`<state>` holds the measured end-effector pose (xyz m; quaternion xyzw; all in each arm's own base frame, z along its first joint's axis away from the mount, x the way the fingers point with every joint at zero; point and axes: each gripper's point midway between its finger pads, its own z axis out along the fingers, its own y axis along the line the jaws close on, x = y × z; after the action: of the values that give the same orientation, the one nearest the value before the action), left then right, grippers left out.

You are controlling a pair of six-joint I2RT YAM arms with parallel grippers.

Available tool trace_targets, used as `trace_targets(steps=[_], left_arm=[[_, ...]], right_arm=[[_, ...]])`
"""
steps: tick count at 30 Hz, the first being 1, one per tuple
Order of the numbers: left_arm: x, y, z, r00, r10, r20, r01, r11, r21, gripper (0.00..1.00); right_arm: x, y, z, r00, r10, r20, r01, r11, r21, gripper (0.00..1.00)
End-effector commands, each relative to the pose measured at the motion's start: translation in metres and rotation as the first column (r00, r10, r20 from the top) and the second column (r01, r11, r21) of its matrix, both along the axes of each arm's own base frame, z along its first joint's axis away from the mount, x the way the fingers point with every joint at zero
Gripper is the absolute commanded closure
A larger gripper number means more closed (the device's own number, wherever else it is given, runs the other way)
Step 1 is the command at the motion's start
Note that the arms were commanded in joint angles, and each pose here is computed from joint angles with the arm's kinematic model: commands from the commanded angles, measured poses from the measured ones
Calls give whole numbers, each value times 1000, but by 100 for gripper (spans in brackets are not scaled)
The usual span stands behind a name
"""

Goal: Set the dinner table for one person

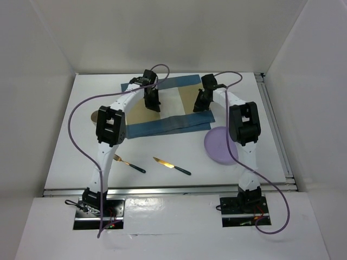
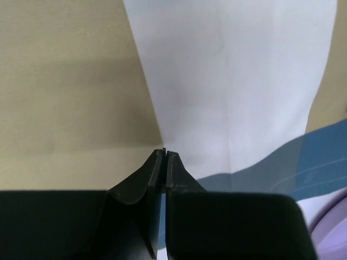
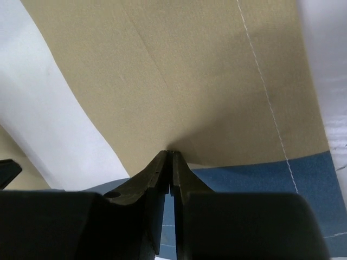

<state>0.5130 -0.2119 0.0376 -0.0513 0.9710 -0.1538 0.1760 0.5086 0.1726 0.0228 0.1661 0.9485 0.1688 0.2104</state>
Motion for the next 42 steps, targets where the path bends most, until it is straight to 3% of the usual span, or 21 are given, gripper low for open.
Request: trace_targets(steps=[1, 4, 5, 6, 8, 9, 11, 13, 14, 16, 19, 21, 24, 28, 36, 42], left_arm=[[3, 12, 36, 999, 24, 30, -24, 1000, 3, 84], [1, 21, 65, 995, 20, 99, -23, 999, 27, 74], [-2, 24, 95, 988, 27, 149, -30, 999, 20, 68], [-5, 28, 106, 985, 26, 170, -32, 999, 33, 67], [-18, 45, 108, 985, 53, 167, -66, 995, 73, 65], [-28, 50, 131, 977, 69, 200, -85, 994, 70, 62], [-53, 70, 112, 983, 126, 136, -141, 984, 112, 62], [-75, 85, 122, 975, 182, 126, -194, 976, 97, 58], [-97, 94, 98, 977, 203, 61, -209, 971, 119, 56], [-111, 103, 101, 965, 251, 81, -258, 962, 90, 49], [-137, 127, 69, 943, 332, 25, -332, 935, 126, 48], [-158, 126, 48, 946, 322, -35, -317, 942, 109, 41], [-178, 132, 20, 936, 341, -86, -330, 936, 121, 39], [-175, 127, 5, 931, 355, -84, -352, 935, 48, 38], [-155, 137, -4, 911, 410, -37, -407, 911, 64, 47], [-143, 145, -8, 901, 432, -35, -429, 900, 74, 48]], right_arm=[[10, -3, 17, 999, 22, 27, -22, 1000, -1, 83], [8, -1, 54, 994, 26, 110, -29, 999, 25, 74], [8, -3, 64, 991, 9, 134, -13, 1000, 25, 59], [8, -9, 91, 982, -2, 186, -5, 999, 37, 54], [-1, -18, 95, 980, -18, 199, 13, 999, 29, 49], [-1, -25, 101, 977, -31, 213, 24, 999, 32, 48], [-12, -35, 105, 977, -46, 208, 40, 999, 31, 48], [-21, -42, 109, 976, -56, 208, 51, 998, 31, 48], [-28, -48, 98, 981, -64, 184, 61, 998, 26, 48], [-34, -51, 100, 979, -66, 191, 59, 997, 39, 48], [-48, -48, 84, 988, -59, 146, 52, 997, 56, 48], [-52, -47, 78, 990, -54, 130, 47, 997, 60, 48], [-56, -48, 76, 990, -54, 128, 47, 997, 59, 48], [-58, -49, 70, 991, -53, 121, 44, 996, 74, 48], [-62, -53, 74, 991, -56, 119, 50, 997, 51, 48], [-62, -56, 78, 990, -54, 132, 49, 998, 39, 48]])
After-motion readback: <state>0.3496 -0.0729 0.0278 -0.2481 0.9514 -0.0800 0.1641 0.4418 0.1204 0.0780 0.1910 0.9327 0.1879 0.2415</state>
